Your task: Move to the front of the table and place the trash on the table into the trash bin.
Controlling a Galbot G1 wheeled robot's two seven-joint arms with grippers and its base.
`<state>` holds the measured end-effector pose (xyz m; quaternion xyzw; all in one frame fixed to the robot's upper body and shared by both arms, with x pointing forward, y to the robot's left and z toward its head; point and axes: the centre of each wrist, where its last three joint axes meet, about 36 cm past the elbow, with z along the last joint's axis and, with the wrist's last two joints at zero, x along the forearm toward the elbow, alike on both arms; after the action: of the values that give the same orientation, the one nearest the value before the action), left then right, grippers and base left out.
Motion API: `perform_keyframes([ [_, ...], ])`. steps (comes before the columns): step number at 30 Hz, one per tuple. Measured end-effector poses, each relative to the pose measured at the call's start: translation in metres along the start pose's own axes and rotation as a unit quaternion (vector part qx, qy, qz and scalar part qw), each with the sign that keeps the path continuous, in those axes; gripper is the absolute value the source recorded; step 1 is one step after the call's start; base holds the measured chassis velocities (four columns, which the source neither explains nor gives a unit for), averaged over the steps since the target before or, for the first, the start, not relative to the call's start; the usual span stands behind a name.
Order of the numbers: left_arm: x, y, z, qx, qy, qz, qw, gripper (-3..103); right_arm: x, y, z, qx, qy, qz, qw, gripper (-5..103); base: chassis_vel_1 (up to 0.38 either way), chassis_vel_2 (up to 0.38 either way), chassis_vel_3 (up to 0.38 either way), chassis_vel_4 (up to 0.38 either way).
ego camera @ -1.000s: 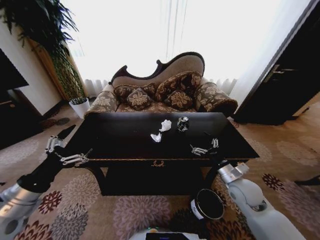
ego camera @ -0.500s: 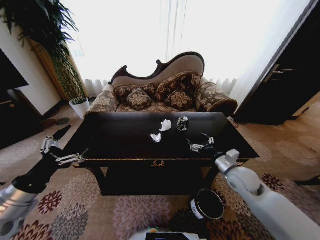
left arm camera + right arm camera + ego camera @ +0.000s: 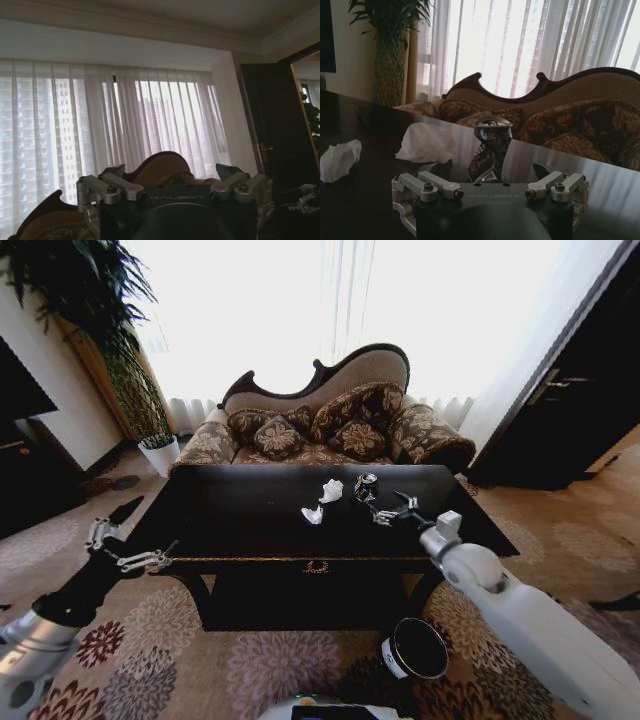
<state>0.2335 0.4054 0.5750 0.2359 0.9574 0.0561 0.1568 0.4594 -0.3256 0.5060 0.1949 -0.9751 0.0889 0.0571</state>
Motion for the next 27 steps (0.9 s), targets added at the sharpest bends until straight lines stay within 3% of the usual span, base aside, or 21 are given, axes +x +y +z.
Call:
perform_keyframes([
  [4,0.002,0.002,0.002,0.001,0.005,-0.004,1.0,100,-0.017,-0.001,0.005,0.016,-0.003,-0.007,1.0,100,0.0,0.0,0.0,0.0],
  [27,0.002,0.003,0.004,0.0,0.01,-0.003,0.9999,100,-0.034,-0.019,0.002,0.032,-0.003,-0.001,0.999,100,0.0,0.0,0.0,0.0],
])
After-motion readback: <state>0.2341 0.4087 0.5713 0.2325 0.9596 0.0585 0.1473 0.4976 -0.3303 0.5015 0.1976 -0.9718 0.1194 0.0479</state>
